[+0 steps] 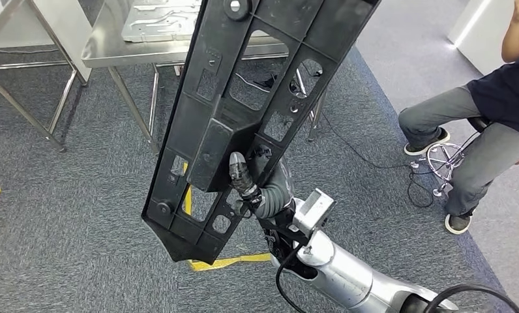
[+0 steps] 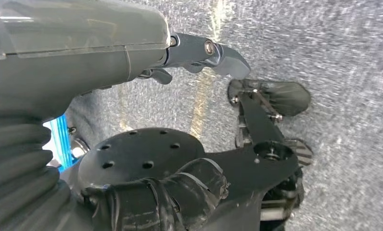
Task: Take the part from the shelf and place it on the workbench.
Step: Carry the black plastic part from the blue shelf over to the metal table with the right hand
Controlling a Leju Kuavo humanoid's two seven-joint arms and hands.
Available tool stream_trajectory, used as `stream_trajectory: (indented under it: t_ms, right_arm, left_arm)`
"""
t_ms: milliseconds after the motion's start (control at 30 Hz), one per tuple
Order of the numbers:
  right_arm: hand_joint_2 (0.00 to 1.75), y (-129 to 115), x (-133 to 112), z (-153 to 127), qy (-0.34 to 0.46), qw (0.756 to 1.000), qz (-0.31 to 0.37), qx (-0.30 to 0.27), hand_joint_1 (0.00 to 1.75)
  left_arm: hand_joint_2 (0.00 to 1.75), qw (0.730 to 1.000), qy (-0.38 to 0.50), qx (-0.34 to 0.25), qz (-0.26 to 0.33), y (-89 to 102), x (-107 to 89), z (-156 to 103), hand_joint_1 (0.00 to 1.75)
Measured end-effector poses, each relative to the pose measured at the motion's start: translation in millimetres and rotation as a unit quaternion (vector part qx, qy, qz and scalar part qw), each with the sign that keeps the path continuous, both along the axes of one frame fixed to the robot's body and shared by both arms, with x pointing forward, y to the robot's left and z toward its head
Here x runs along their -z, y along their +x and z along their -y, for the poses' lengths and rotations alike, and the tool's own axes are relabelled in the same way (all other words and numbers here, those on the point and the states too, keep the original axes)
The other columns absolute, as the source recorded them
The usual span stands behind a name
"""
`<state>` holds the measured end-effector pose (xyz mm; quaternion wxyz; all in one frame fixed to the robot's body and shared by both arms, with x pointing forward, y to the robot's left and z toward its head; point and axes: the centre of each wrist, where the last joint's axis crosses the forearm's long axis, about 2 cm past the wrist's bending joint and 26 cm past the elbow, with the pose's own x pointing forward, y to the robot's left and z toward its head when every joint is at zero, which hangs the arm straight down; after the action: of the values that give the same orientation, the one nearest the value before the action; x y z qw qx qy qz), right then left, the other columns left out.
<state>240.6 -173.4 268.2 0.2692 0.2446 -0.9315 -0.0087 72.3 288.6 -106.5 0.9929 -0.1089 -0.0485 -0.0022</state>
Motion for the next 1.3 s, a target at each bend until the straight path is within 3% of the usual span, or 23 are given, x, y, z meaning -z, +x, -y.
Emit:
stream_trajectory:
  t_ms: [1300]
  right_arm:
    - [1.75, 3.1, -4.9, 4.0, 0.010, 1.000, 0.011, 0.001, 1.75]
  left_arm:
    - [1.75, 1.000, -0.002, -0.004, -0.003, -3.1, 0.5, 0.6, 0.00]
